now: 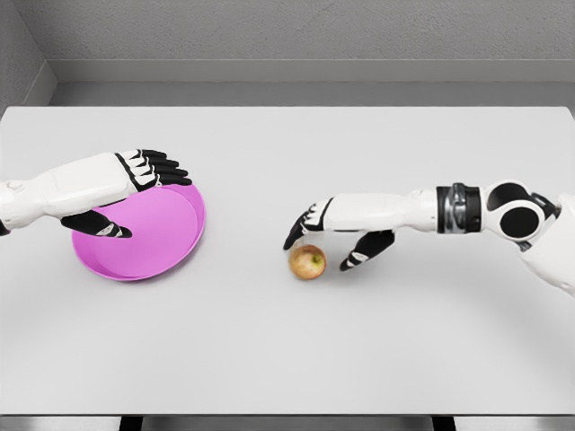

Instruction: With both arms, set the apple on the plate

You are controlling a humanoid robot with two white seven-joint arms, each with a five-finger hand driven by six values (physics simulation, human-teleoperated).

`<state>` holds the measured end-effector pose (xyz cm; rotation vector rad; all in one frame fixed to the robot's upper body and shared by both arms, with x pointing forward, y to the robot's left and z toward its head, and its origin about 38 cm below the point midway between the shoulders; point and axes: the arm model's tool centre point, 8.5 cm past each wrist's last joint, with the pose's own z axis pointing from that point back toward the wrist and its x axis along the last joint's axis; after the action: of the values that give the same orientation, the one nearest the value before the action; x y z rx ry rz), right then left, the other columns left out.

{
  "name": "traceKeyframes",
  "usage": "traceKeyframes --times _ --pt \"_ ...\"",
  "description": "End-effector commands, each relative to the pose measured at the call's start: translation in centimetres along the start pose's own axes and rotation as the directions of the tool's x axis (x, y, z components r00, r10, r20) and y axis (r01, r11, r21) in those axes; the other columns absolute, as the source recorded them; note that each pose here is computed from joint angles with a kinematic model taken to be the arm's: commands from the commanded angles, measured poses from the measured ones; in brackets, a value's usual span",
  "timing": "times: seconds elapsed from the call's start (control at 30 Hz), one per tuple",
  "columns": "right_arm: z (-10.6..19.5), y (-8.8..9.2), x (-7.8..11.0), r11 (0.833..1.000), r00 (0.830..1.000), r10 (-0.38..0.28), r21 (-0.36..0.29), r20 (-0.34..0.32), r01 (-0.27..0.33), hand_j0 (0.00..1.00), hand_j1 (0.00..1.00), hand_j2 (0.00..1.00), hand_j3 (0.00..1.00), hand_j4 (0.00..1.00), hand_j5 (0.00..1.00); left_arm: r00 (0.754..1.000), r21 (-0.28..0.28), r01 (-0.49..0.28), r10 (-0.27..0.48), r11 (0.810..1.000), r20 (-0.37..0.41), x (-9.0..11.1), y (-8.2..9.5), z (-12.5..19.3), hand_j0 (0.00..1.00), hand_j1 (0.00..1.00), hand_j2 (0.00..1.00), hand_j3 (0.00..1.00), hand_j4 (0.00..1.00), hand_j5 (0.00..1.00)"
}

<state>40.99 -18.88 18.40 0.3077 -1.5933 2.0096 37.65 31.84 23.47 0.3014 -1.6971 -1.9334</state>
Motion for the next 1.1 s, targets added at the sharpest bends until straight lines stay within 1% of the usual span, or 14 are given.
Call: traceKeyframes --times 0.0,0.07,0.1,0.17,0.23,0.3,0.37,0.43,0.5,0.53,0.57,0.73,0.9,1.07 --pt "0.4 -0.4 -0.2 1.0 1.0 -0.001 -0.015 -0.01 0.001 1.0 1.0 1.0 1.0 1.0 1.0 1.0 0.005 -0.005 0.005 1.0 -0.001 0.0 0.1 0.0 1.0 1.0 1.0 1.0 1.0 1.0" --pt "1.0 -0.8 -0.5 0.999 1.0 -0.003 -0.032 -0.024 0.002 1.0 1.0 1.0 1.0 1.0 1.0 1.0 0.004 -0.006 0.006 1.0 -0.001 0.0 0.0 0.0 1.0 1.0 1.0 1.0 1.0 1.0" --pt "1.6 -1.6 -0.6 0.998 1.0 -0.001 -0.067 -0.031 -0.001 1.0 1.0 1.0 1.0 1.0 1.0 1.0 0.006 -0.009 0.009 1.0 0.004 0.1 -0.1 -0.2 1.0 1.0 1.0 1.0 1.0 1.0" --pt "5.1 -3.3 -1.7 0.987 0.996 -0.023 -0.157 -0.09 0.008 1.0 1.0 1.0 1.0 1.0 1.0 0.999 0.029 -0.021 0.02 0.999 0.034 0.5 -0.2 -1.4 1.0 1.0 1.0 1.0 1.0 1.0" --pt "10.4 -4.6 -2.8 0.961 0.984 -0.075 -0.275 -0.159 0.029 1.0 1.0 1.0 1.0 1.0 1.0 0.998 0.045 -0.019 0.016 0.999 0.06 1.0 0.1 -2.4 1.0 1.0 1.0 1.0 1.0 1.0" --pt "13.5 -5.0 -3.6 0.934 0.973 -0.11 -0.357 -0.203 0.031 1.0 1.0 1.0 1.0 1.0 1.0 0.988 -0.017 -0.027 0.029 0.999 0.151 2.9 -1.4 -6.4 1.0 1.0 1.0 1.0 1.0 1.0" --pt "14.2 -4.7 -3.6 0.927 0.97 -0.119 -0.375 -0.211 0.032 1.0 1.0 1.0 1.0 1.0 1.0 0.979 -0.037 0.019 -0.011 0.999 0.203 4.0 -0.7 -8.8 1.0 1.0 1.0 1.0 1.0 1.0" --pt "15.5 -4.8 -3.5 0.924 0.965 -0.119 -0.382 -0.234 0.021 1.0 1.0 1.0 1.0 1.0 1.0 0.974 -0.011 0.037 -0.034 0.999 0.225 4.4 0.3 -9.9 1.0 1.0 1.0 1.0 1.0 1.0" --pt "16.3 -5.2 -3.5 0.919 0.962 -0.115 -0.393 -0.247 0.008 1.0 1.0 1.0 1.0 1.0 1.0 0.952 -0.018 0.091 -0.081 0.996 0.295 6.2 0.8 -13.0 1.0 1.0 1.0 1.0 1.0 1.0" --pt "16.2 -5.0 -3.5 0.92 0.962 -0.117 -0.392 -0.246 0.012 1.0 1.0 1.0 1.0 1.0 1.0 0.94 -0.043 0.154 -0.133 0.987 0.315 6.8 0.3 -15.1 1.0 1.0 1.0 1.0 1.0 1.0" --pt "16.1 -4.3 -3.7 0.922 0.96 -0.131 -0.387 -0.245 0.027 1.0 1.0 1.0 1.0 1.0 1.0 0.937 -0.054 0.173 -0.148 0.983 0.315 6.9 -0.3 -16.3 1.0 1.0 1.0 1.0 1.0 1.0" --pt "15.7 -4.3 -3.4 0.924 0.964 -0.123 -0.382 -0.236 0.024 1.0 1.0 1.0 1.0 1.0 1.0 0.918 -0.159 0.267 -0.2 0.951 0.343 7.8 -3.0 -17.8 1.0 1.0 1.0 1.0 1.0 1.0" --pt "14.8 -5.3 -2.0 0.93 0.976 -0.074 -0.367 -0.206 -0.007 1.0 1.0 1.0 1.0 1.0 1.0 0.916 -0.152 0.259 -0.193 0.954 0.351 8.2 -3.1 -18.6 1.0 1.0 1.0 1.0 1.0 1.0" --pt "14.9 -5.1 -2.0 0.933 0.975 -0.074 -0.361 -0.21 -0.007 1.0 1.0 1.0 1.0 1.0 1.0 0.912 -0.165 0.256 -0.182 0.953 0.367 8.7 -3.8 -19.1 1.0 1.0 1.0 1.0 1.0 1.0"
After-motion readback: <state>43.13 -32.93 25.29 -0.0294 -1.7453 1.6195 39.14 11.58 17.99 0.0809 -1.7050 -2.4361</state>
